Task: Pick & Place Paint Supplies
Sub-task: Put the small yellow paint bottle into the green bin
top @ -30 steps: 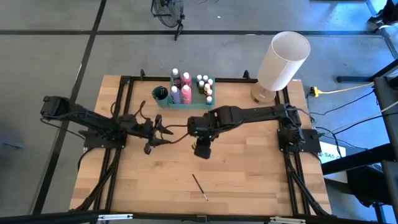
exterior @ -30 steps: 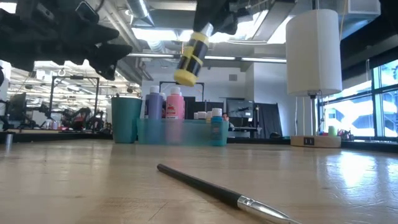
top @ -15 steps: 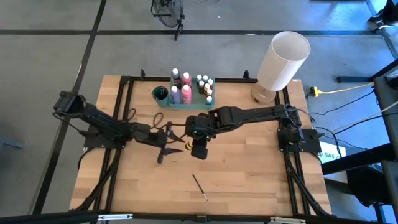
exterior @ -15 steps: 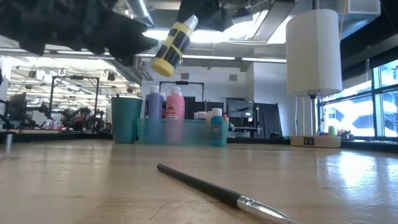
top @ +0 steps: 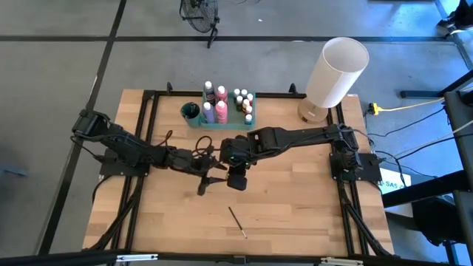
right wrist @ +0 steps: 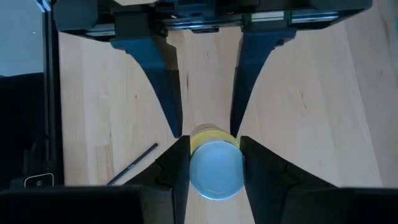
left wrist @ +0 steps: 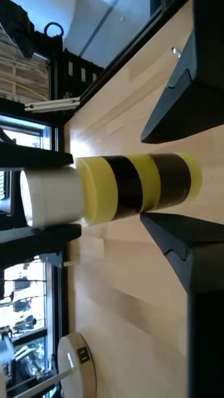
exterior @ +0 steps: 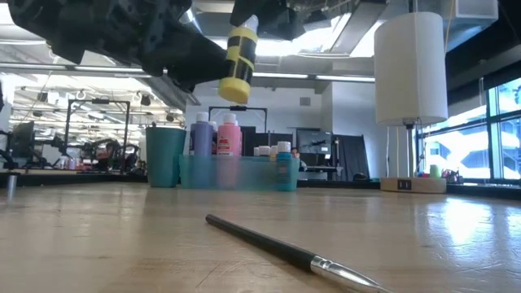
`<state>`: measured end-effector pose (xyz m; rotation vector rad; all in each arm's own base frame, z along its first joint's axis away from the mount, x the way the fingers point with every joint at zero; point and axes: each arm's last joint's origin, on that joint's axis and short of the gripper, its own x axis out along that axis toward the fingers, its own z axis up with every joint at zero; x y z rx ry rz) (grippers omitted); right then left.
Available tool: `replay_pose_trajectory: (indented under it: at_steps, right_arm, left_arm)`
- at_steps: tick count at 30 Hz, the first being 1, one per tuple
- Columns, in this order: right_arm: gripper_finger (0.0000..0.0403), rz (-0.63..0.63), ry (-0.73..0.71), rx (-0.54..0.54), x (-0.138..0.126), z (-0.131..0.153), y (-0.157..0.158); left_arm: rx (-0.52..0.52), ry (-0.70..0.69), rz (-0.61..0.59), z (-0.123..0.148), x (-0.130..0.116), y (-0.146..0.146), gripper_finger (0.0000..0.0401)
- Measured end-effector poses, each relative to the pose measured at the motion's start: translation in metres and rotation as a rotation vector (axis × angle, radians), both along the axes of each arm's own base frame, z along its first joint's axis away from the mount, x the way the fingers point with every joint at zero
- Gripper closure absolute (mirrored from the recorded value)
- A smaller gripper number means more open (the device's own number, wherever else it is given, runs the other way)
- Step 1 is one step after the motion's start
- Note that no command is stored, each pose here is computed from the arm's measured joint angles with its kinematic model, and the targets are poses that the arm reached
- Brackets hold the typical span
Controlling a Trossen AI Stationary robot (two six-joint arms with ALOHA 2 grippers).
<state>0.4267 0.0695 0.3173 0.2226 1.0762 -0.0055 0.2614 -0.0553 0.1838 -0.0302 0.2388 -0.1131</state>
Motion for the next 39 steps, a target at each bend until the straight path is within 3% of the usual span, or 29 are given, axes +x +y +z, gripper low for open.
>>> replay_pose_trajectory:
  at_steps: [13,28,39]
  right_arm:
    - [0.0282,0.011,-0.008,-0.001,0.0007,0.0004,-0.0001]
    - [0.0282,0.008,-0.010,-0.004,0.0008,0.0004,-0.0006]
    - [0.0282,0.008,-0.010,-0.004,0.0008,0.0005,-0.0005]
  left_arm:
    - [0.006,-0.011,-0.001,0.0010,0.0002,-0.0002,0.0211]
    - [-0.012,-0.008,0.046,0.0008,0.0001,0.0006,0.0166]
    - [-0.027,-0.008,0.036,0.0011,0.0001,0.0003,0.0165]
